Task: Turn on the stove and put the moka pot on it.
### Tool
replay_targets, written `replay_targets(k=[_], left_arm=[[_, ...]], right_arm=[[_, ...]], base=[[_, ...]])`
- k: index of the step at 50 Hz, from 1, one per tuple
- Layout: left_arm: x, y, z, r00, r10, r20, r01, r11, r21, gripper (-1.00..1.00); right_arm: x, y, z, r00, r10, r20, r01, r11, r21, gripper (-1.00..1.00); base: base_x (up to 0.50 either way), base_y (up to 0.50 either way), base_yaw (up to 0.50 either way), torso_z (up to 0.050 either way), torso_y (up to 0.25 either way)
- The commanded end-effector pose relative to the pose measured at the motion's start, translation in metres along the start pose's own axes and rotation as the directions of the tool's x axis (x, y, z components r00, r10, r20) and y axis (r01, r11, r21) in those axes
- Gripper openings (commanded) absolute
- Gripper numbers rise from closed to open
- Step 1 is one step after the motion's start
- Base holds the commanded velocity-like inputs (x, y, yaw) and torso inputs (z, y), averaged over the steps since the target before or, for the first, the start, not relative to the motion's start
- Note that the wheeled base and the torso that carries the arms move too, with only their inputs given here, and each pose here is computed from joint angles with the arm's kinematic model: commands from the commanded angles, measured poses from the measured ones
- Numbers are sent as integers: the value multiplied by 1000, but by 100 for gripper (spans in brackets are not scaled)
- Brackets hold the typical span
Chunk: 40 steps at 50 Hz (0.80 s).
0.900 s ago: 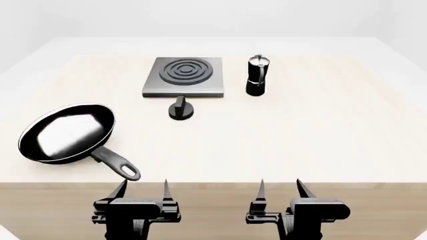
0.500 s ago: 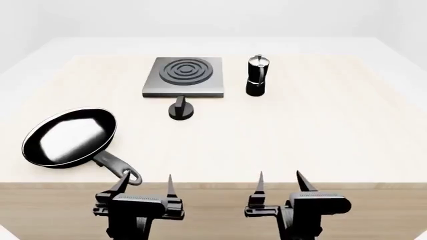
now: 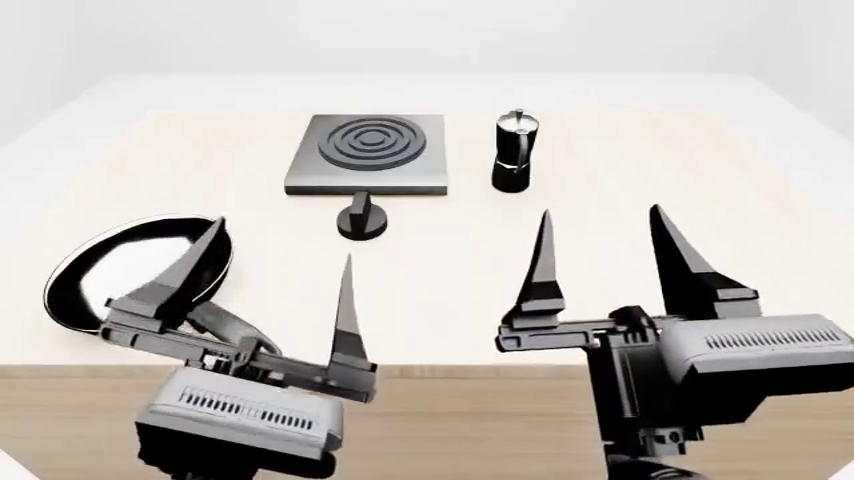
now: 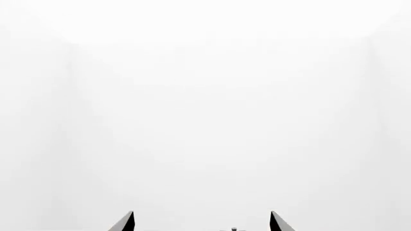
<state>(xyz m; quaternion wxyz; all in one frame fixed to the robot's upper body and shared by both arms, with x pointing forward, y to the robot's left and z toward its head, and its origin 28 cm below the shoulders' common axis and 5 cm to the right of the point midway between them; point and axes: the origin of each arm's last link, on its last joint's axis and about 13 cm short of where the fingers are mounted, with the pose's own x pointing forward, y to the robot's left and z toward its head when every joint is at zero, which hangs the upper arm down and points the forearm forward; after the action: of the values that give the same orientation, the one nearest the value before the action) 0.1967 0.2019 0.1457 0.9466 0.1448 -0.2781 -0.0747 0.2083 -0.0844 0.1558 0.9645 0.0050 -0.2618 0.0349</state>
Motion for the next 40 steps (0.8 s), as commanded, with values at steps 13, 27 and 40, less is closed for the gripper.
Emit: replay_targets(k=[13,27,40], left_arm=[[-9,22,60,961,69,267,-100,989,105,100],[-22,37,75,942,133,307,-182,974,135,100],[-26,39,77,935,155,319,-193,977,92,100]], right_arm=[[-1,3,53,976,24,219,-27,1000,11,100],[-2,-2,62,967,18,253,-19,1000,0,100],[-5,-2,60,968,21,249,-22,1000,3,100]], base=[[0,0,0,0,0],[0,0,0,0,0],[0,0,0,38,0]])
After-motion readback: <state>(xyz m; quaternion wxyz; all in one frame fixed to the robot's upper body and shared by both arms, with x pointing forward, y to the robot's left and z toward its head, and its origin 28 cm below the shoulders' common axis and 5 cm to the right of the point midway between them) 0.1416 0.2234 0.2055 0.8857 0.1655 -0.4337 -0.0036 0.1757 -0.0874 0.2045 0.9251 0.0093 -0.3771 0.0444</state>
